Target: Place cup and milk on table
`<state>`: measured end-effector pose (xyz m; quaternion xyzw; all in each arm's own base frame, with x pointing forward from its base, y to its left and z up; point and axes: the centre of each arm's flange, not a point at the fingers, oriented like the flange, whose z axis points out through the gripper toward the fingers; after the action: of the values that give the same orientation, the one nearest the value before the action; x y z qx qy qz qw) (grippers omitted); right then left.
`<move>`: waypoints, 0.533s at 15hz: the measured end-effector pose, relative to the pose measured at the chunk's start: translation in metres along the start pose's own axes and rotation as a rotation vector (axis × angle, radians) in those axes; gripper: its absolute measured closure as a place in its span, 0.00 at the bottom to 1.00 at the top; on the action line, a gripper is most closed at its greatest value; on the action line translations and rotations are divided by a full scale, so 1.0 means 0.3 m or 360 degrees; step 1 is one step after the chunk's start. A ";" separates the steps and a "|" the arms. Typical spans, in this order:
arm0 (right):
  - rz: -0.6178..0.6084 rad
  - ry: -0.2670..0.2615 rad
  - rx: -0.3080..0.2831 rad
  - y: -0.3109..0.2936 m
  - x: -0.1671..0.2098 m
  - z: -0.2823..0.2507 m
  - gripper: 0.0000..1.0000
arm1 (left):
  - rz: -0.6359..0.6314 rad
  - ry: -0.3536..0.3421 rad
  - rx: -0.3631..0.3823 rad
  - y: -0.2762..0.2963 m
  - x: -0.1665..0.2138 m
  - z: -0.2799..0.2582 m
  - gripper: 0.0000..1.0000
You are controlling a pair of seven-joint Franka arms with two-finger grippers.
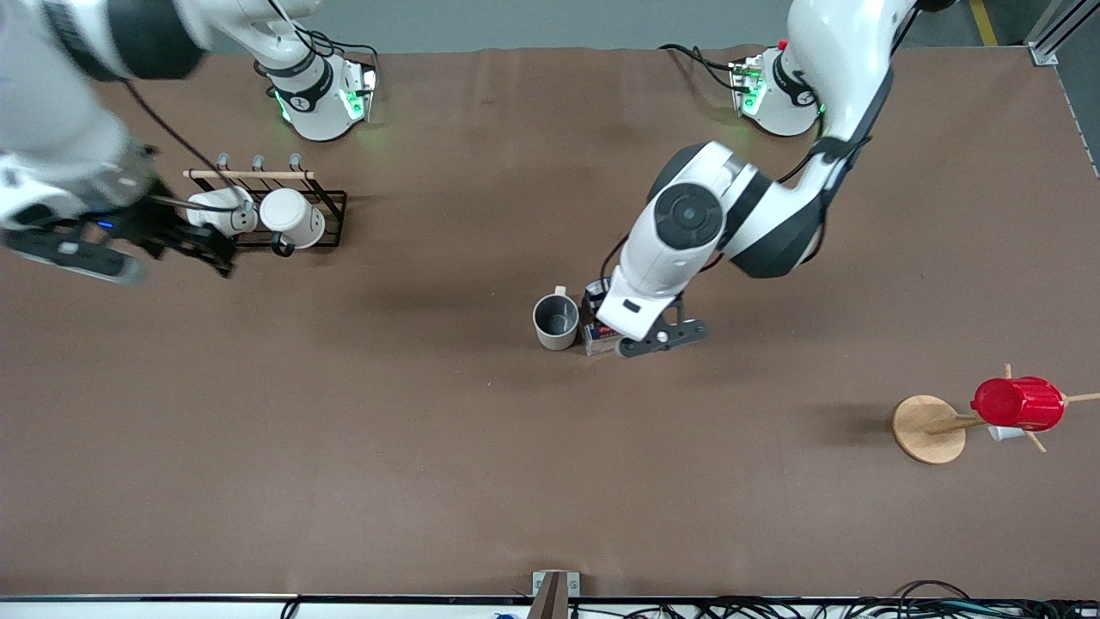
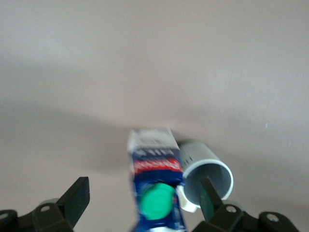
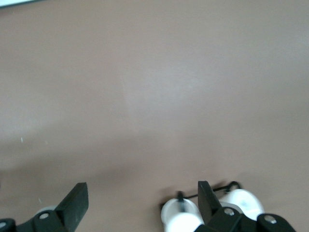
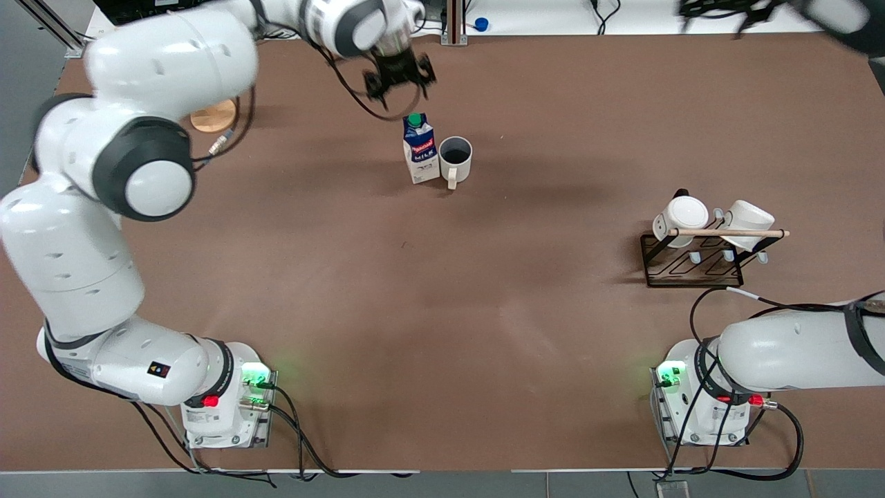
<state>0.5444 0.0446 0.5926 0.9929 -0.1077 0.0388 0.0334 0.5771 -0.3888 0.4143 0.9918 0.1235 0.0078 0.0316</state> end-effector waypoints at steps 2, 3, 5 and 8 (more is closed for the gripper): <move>-0.0076 0.0004 0.0042 0.182 0.023 -0.080 0.00 | 0.0050 0.0142 0.0070 -0.149 0.090 -0.227 0.00; -0.0093 0.0008 0.0054 0.232 0.034 -0.121 0.00 | 0.0087 0.0181 0.0096 -0.243 0.129 -0.336 0.00; -0.0098 0.0009 0.0075 0.250 0.065 -0.166 0.00 | 0.0120 0.0226 0.0142 -0.426 0.189 -0.504 0.00; -0.0103 -0.0015 0.0086 0.224 0.118 -0.144 0.00 | 0.0156 0.0242 0.0203 -0.611 0.218 -0.648 0.00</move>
<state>0.5613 -0.0250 0.6423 0.9965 -0.0745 0.0360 0.0072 0.5910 -0.1835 0.5970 0.9932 0.0770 0.0766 -0.0416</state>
